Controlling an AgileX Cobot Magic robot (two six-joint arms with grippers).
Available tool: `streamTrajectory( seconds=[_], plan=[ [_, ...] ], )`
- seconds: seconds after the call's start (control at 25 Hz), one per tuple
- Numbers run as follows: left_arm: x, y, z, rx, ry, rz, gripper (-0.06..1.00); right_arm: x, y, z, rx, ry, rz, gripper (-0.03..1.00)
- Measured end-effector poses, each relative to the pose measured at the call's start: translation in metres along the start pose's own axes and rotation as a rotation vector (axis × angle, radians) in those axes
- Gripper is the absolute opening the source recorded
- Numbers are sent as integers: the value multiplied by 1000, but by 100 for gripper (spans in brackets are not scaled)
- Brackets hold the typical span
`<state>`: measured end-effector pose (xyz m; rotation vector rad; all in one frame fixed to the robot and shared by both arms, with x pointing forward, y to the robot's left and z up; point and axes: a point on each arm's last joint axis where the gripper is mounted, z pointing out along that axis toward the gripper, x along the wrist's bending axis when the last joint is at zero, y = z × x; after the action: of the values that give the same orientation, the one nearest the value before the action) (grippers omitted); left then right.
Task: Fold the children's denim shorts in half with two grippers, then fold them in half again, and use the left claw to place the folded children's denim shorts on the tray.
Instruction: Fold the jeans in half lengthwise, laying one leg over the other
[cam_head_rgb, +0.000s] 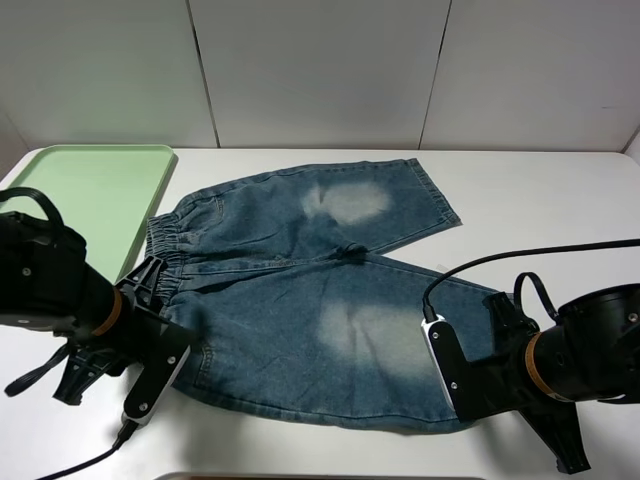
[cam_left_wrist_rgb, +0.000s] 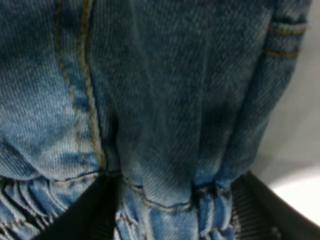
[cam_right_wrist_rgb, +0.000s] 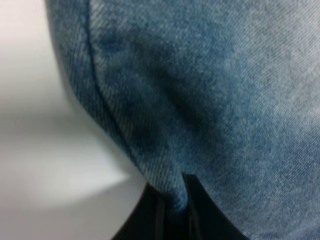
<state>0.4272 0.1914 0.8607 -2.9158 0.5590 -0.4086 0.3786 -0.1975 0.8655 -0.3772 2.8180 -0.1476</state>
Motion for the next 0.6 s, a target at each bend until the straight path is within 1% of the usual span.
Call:
streamTrajectory(
  seconds=[0.04,0.16,0.2,0.4,0.52,0.6],
  plan=[
    [0,0,1,5,-3,6,42,0,0,0,0,0,0,1],
    [-1,-1,2,14,-8,17,18,0,0,0,-1,0,0,1],
    [-1,-1,2,14,-7,15,14,0,0,0,-1,-1,-2,1],
    [-1,3,0,15,-1,-25,14,-7,2,-1,7,-20,-3,1],
    [1,4,-7,-5,28,-113,14,-20,4,-5,25,-51,28,1],
    [4,4,-15,-32,69,-198,14,-34,7,-10,29,-92,104,1]
  ],
)
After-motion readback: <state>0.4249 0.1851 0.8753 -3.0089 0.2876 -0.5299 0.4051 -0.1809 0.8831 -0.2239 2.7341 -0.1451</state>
